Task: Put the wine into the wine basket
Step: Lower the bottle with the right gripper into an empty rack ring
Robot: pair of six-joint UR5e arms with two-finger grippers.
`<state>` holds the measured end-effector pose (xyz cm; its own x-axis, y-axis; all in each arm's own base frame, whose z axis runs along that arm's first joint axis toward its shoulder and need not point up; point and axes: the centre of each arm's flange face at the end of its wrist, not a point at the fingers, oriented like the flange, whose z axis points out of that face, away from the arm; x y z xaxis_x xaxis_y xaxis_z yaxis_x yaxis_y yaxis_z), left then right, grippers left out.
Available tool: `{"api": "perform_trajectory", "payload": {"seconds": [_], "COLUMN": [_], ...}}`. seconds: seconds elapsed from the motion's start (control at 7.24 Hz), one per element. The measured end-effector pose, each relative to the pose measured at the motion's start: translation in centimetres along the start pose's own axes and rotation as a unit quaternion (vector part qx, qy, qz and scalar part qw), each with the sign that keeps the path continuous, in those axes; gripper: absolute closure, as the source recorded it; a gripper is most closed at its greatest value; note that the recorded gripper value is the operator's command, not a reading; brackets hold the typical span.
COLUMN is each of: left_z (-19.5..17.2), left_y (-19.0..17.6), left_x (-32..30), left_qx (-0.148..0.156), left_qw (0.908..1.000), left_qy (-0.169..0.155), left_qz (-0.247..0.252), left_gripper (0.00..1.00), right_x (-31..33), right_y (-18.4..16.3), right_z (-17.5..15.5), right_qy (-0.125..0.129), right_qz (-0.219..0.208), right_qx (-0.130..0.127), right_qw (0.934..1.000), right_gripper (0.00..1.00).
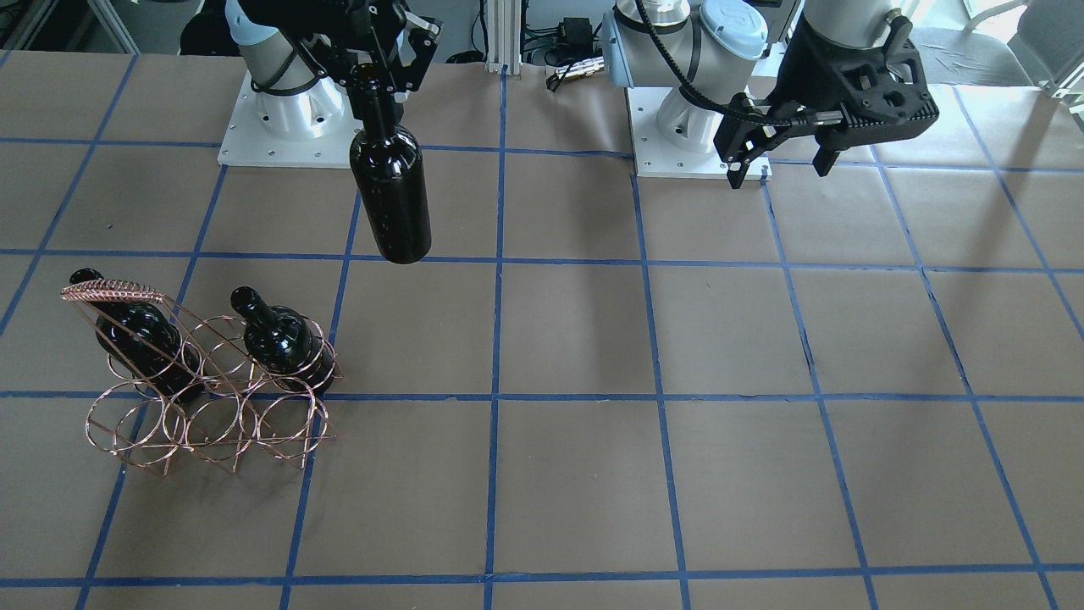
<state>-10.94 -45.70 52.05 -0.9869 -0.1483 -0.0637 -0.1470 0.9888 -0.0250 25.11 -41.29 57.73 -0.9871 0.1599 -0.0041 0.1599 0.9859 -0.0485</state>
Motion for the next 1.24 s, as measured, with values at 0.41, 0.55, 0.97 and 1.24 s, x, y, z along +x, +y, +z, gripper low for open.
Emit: {"api": "perform_trajectory", "payload": {"seconds": [0.41,0.55,0.97,1.24], "left_z": [0.1,-0.4,-2.5,-2.9], "left_y": [-0.9,-1.3,-2.0,-1.9], "left_x": [1.5,1.7,1.4,1.6], "left_qx": [0.019,0.032,0.058,0.062], "left_qw": [0.9993,0.9986,0.9969,0.9964], "left_qy": [0.029,0.036,0.035,0.036], "left_qz": [0.016,0.019,0.039,0.045], "left_gripper": [0.00,0.00,0.00,0.00], "right_x": [4.9,6.1,12.5,16.4], "right_y": [-0.7,-1.4,-4.9,-6.8], "right_z": [-1.5,-1.5,-1.3,0.0], "right_qy": [0.001,0.002,0.003,0.007], "right_qz": [-0.011,-0.020,-0.021,-0.038], "right_qx": [-0.004,-0.004,-0.007,-0.011], "right_qw": [0.9999,0.9998,0.9997,0.9992], "right_gripper": [0.89,0.89,0.89,0.89]}}
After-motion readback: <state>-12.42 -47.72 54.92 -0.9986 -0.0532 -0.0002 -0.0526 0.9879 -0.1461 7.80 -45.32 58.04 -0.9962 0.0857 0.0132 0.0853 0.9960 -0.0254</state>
